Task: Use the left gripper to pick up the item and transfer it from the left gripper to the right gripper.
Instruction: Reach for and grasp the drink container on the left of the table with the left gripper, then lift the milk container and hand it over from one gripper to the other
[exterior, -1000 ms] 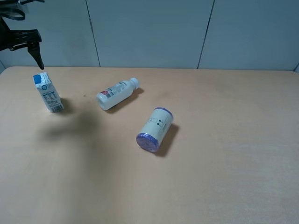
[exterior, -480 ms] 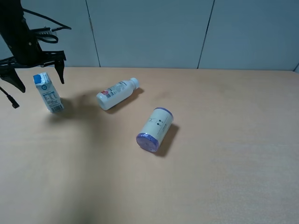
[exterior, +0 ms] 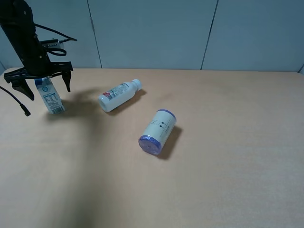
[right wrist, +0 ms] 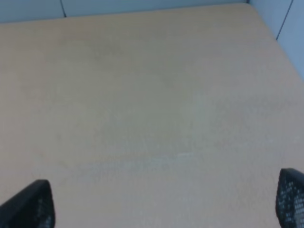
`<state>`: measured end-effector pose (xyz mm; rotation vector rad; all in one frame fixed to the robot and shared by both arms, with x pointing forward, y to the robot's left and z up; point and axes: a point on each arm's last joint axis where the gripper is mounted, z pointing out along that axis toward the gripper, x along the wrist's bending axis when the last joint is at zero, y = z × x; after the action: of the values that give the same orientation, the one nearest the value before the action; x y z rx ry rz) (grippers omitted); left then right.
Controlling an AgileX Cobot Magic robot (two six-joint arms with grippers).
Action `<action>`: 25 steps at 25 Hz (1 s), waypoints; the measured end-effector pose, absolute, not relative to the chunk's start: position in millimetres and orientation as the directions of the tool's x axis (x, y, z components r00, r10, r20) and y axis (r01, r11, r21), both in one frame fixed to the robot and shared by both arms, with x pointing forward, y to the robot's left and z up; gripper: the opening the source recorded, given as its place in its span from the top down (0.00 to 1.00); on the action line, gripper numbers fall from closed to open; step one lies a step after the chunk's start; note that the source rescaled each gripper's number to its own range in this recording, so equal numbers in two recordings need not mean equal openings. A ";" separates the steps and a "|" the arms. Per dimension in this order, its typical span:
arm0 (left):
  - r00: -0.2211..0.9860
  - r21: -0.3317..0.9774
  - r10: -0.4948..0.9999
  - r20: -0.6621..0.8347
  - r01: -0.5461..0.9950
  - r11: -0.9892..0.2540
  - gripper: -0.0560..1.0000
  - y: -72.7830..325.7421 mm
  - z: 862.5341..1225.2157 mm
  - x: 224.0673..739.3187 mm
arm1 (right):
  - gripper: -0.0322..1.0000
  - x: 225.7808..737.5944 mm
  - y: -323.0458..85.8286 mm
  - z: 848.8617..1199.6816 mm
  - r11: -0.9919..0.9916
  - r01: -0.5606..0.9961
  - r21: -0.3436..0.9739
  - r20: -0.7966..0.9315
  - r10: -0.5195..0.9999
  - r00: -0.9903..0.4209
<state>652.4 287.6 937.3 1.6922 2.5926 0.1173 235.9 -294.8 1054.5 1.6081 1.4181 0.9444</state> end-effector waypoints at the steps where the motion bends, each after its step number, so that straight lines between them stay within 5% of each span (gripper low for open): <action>1: -0.404 0.091 0.915 0.000 0.911 0.402 0.13 287.3 937.4 652.9 | 0.00 235.9 -294.8 1054.5 -0.076 0.416 0.906 0.036 0.994 0.102; 8: -0.416 0.085 0.909 -0.026 0.905 0.417 0.48 285.0 937.3 653.3 | 0.00 235.9 -294.8 1054.5 -0.076 0.416 0.906 0.036 0.994 0.102; 13: -0.415 0.085 0.910 -0.023 0.906 0.415 0.95 285.3 937.3 653.2 | 0.00 235.9 -294.8 1054.5 -0.076 0.416 0.906 0.036 0.994 0.102; 25: -0.415 0.110 0.909 -0.034 0.902 0.416 0.95 285.5 974.6 652.4 | 0.00 235.9 -294.8 1054.5 -0.076 0.416 0.906 0.036 0.994 0.102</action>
<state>652.4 285.5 974.6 1.6470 2.5684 0.1136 235.9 -294.8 1054.5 1.6081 1.4181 0.9444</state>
